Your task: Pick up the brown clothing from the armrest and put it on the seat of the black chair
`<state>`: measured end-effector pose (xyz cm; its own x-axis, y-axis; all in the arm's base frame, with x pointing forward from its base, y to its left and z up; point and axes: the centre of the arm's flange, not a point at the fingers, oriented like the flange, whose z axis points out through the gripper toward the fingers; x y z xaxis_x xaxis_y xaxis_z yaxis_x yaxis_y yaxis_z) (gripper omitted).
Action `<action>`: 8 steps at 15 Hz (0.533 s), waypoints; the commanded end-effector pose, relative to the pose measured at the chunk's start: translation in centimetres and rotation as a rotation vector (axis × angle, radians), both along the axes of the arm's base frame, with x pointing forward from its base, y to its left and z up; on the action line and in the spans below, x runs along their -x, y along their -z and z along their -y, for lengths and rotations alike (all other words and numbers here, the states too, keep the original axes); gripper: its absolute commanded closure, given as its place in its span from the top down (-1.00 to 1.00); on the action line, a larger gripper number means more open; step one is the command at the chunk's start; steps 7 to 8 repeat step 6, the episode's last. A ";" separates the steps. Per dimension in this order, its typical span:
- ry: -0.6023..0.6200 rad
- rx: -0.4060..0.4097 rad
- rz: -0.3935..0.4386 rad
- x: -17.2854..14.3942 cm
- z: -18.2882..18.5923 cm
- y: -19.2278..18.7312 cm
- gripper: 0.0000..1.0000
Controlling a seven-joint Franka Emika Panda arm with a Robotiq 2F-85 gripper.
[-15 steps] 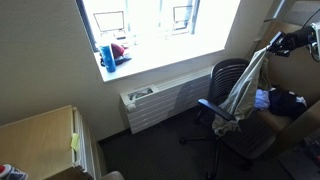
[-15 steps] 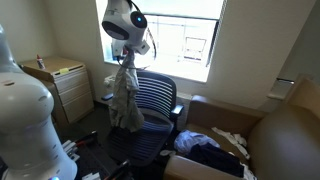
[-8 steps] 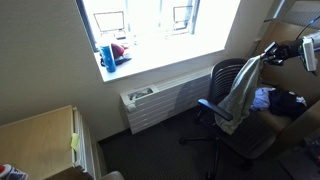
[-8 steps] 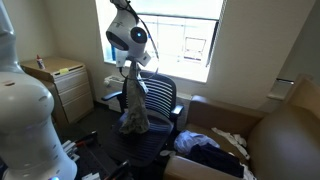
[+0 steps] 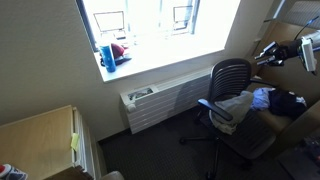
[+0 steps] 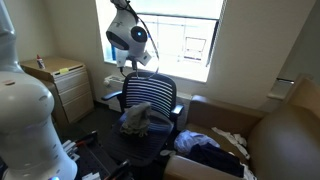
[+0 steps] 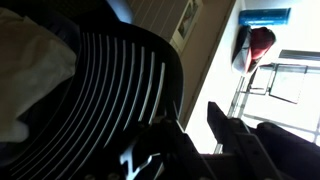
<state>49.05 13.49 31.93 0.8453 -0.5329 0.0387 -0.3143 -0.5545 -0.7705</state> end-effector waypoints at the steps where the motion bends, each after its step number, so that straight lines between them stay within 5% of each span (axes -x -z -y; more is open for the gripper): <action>1: -0.042 0.195 -0.046 1.4 2.9 0.6 0.35; 3: -0.027 0.301 -0.099 3.1 5.3 2.1 0.63; 4: -0.038 0.224 -0.054 1.2 3.0 2.0 0.29; 6: -0.029 0.274 -0.086 2.3 4.5 3.3 0.55; 8: -0.029 0.274 -0.086 2.3 4.5 3.3 0.55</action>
